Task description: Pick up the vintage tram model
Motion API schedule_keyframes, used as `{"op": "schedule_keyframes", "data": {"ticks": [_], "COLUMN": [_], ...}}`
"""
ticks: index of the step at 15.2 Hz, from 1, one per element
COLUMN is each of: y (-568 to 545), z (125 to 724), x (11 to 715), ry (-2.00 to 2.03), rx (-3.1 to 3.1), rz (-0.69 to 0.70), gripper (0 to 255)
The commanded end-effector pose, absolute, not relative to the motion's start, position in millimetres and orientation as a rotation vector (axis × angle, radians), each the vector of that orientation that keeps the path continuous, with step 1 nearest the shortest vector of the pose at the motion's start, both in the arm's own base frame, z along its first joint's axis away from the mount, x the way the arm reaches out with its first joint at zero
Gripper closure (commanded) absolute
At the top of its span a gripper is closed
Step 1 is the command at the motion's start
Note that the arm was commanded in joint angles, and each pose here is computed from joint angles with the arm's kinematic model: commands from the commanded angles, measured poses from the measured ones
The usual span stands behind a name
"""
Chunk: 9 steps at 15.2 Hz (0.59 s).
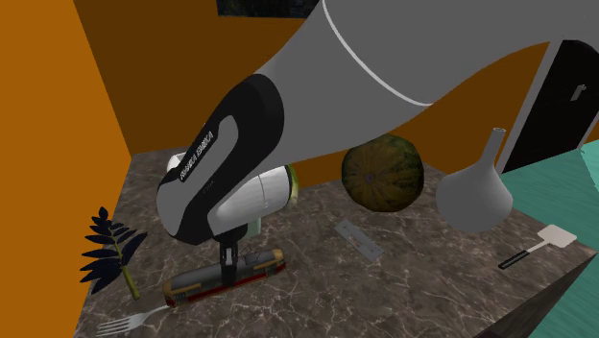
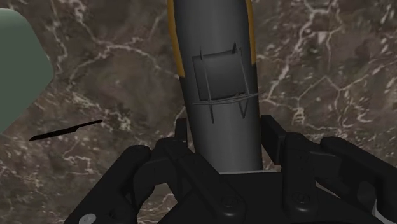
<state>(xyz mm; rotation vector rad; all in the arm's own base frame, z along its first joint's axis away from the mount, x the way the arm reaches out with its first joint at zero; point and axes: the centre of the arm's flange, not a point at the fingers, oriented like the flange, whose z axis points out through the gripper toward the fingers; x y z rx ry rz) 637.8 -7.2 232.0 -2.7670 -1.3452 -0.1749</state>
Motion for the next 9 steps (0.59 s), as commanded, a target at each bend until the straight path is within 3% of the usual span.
{"op": "schedule_keyframes", "data": {"ticks": [1,9], "y": [-7,-7], "z": [231,263], "x": [638,638], "ry": [-1.344,-1.344], "rx": [-2.767,-2.767], "rz": [-0.174,-0.174], "gripper": [255,255]}}
